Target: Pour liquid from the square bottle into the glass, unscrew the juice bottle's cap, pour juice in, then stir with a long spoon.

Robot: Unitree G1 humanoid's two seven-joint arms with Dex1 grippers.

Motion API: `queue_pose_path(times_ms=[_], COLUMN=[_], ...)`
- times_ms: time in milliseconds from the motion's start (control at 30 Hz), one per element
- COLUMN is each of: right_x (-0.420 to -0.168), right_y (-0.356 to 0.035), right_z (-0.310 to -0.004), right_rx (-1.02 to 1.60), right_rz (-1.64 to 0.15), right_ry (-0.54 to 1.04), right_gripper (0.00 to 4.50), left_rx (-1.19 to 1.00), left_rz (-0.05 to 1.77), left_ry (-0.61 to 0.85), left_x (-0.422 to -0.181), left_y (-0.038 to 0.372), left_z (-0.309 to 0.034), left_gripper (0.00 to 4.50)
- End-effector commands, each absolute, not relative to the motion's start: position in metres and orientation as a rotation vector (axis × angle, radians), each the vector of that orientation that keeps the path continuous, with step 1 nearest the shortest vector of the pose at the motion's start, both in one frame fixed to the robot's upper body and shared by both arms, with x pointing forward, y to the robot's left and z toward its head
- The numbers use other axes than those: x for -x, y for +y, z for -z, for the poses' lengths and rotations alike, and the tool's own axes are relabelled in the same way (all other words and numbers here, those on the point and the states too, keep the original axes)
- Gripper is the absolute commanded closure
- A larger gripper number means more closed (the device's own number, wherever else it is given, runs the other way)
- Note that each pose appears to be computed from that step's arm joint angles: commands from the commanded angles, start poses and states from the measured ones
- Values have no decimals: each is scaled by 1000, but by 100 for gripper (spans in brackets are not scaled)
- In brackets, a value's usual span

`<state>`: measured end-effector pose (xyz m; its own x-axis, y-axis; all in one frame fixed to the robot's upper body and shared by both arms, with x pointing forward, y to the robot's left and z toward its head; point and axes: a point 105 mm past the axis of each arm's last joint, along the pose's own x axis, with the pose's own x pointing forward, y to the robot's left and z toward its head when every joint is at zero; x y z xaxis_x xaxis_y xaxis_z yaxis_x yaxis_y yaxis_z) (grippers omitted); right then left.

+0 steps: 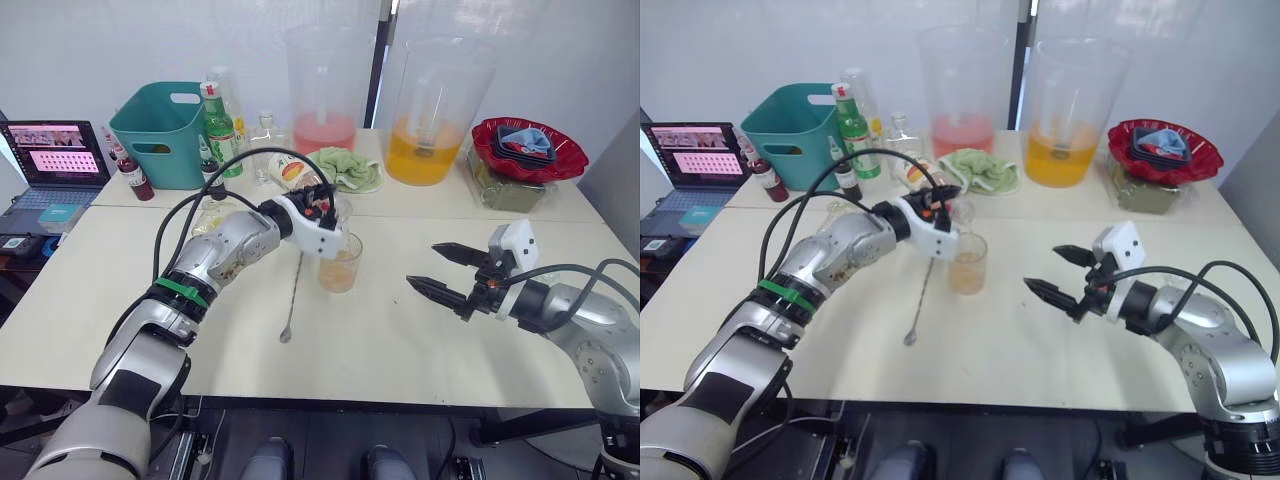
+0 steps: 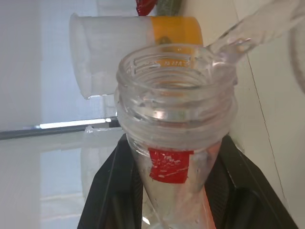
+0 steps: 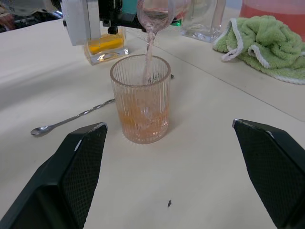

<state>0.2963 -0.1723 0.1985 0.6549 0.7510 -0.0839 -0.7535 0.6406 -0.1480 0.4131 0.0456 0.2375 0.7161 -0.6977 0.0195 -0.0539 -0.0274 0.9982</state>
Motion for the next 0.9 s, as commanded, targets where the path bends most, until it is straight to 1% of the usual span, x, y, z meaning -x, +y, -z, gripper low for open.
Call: queue_pose_path(times_ms=[33,100,167,400,467,533,600,733,800,867,900], right_x=[-297,-299,-300,-308,-310,-312,-311,-308,-308,-308,-309], right_y=[-170,-170,-169,-165,-163,-161,-157,-150,-147,-145,-144], right_z=[-208,-208,-209,-212,-212,-213,-215,-217,-218,-219,-219], right_rx=[197,200,201,210,213,213,213,197,192,189,193], right_rz=[-866,-870,-878,-915,-938,-954,-1001,-1070,-1101,-1126,-1135], right_ry=[-26,-23,-24,-18,-14,-12,-18,-16,-12,-2,1], right_gripper=[5,5,5,5,5,5,5,5,5,5,5], left_rx=[-1366,-1276,-1229,-923,-723,-616,-513,-392,-318,-232,-188], left_rz=[545,555,554,525,528,536,534,515,498,521,513], left_ry=[-655,-642,-630,-560,-534,-513,-474,-402,-331,-241,-207], left_x=[-406,-404,-402,-397,-392,-388,-383,-376,-371,-364,-357], left_y=[47,47,49,67,74,79,88,105,120,130,144], left_z=[-273,-281,-286,-311,-322,-326,-327,-323,-314,-303,-302], left_gripper=[318,318,318,318,318,318,318,318,318,318,318])
